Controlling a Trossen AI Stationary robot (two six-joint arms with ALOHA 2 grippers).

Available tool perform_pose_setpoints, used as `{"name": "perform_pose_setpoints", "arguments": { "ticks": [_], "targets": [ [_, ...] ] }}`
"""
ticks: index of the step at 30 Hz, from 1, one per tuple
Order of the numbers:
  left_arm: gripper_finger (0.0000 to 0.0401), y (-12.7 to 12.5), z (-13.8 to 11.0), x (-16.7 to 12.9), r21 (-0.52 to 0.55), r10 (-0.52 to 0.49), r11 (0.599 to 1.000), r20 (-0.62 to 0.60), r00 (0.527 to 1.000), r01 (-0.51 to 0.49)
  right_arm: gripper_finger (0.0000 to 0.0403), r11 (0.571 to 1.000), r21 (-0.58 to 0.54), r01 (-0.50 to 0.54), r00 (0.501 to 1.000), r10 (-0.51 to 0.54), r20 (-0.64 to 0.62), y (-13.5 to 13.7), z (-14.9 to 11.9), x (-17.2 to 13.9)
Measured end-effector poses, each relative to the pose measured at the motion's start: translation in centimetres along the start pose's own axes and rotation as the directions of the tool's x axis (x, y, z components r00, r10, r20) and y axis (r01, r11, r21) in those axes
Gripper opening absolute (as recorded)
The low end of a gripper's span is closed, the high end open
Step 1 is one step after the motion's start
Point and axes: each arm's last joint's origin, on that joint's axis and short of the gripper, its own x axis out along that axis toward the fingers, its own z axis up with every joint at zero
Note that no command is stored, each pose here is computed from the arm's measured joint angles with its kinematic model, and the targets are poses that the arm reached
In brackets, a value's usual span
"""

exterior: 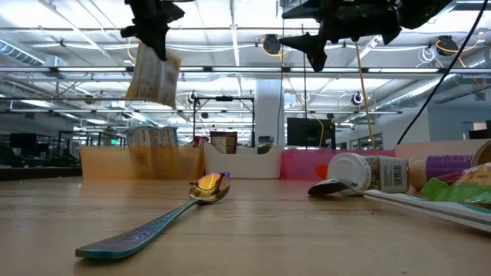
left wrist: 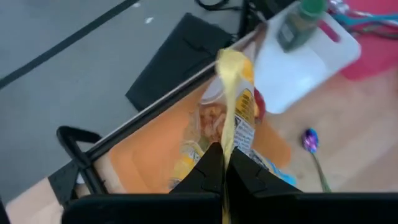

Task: Pick & Place Food Item
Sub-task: Put the yellow noodle pack into the orange bin

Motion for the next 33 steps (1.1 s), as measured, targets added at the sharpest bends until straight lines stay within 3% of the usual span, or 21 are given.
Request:
{"name": "perform_pose_setpoints", "arguments": {
  "ticks": [14,21,33],
  "targets": [
    [0.0001,-0.1,1.6,5.3,-0.197,0.126,0.97,-0.084,0.988,-0.141,0.0223,1.0,0.005,0.015,1.0,-0.015,-0.008,-0.1,-0.1,0.0],
    [0.0001,-0.6,1.8,7.6,-0.238,0.152,0.954,-0.135,0.979,-0.181,0.0224,1.0,0.001,0.018,1.0,-0.018,-0.015,-0.1,-0.2,0.0],
    [0.0001,-1.6,1.8,11.2,-0.272,0.297,0.9,-0.186,0.936,-0.34,0.0224,1.0,-0.015,0.022,0.999,-0.022,-0.024,-0.2,-0.3,0.0]
  ]
}}
